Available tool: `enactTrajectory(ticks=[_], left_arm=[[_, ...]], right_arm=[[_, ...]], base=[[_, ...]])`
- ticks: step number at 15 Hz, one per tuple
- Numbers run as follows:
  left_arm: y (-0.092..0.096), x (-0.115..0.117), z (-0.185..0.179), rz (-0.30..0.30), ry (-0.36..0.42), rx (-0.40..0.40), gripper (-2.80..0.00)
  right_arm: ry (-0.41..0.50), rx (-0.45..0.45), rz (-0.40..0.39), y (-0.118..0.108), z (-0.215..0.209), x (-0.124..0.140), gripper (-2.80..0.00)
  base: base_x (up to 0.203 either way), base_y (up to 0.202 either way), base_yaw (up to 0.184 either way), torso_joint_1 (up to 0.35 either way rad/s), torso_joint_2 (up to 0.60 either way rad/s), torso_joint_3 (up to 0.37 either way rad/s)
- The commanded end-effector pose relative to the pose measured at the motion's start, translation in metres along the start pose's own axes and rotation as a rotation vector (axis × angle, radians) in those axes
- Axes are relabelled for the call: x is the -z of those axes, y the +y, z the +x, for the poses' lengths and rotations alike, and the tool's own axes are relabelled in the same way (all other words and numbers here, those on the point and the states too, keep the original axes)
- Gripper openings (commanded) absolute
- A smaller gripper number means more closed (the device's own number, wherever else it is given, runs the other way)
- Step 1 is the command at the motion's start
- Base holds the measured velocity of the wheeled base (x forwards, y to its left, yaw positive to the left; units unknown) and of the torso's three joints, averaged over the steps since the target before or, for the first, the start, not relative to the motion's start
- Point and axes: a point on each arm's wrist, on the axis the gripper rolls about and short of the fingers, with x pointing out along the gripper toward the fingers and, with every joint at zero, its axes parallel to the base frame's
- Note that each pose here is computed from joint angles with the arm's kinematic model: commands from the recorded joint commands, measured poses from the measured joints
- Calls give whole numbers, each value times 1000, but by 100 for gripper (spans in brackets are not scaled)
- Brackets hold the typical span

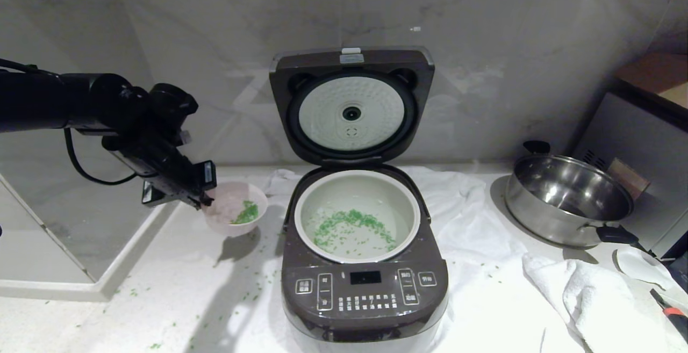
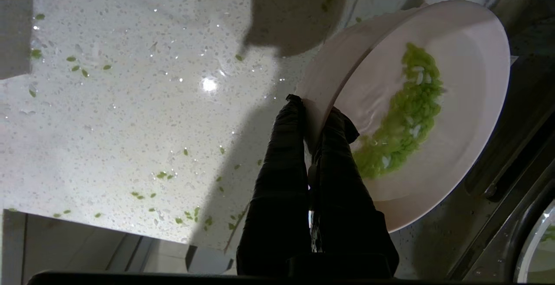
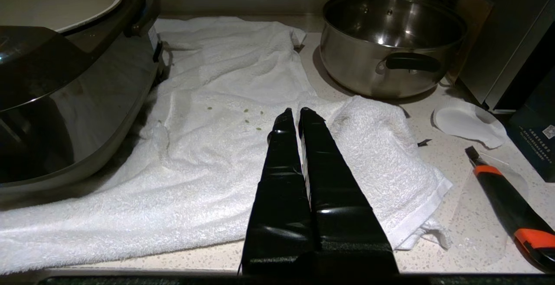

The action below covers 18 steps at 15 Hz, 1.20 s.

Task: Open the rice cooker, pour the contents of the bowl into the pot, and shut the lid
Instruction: Pour the water from the bowl into the rice cooker

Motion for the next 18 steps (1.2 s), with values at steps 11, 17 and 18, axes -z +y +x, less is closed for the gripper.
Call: enactTrajectory(ticks=[11, 17, 18], left_arm=[[8, -10, -19, -41, 39, 120, -280], [3, -12, -26, -43, 15, 139, -280], [0, -13, -29, -38, 5, 147, -280]], right_arm=[[0, -1, 0, 0, 0, 0, -280], [0, -1, 0, 0, 0, 0, -280], [0, -1, 0, 0, 0, 0, -280]], base=[[0, 0, 0, 0, 0, 0], [0, 0, 0, 0, 0, 0], [0, 0, 0, 0, 0, 0]])
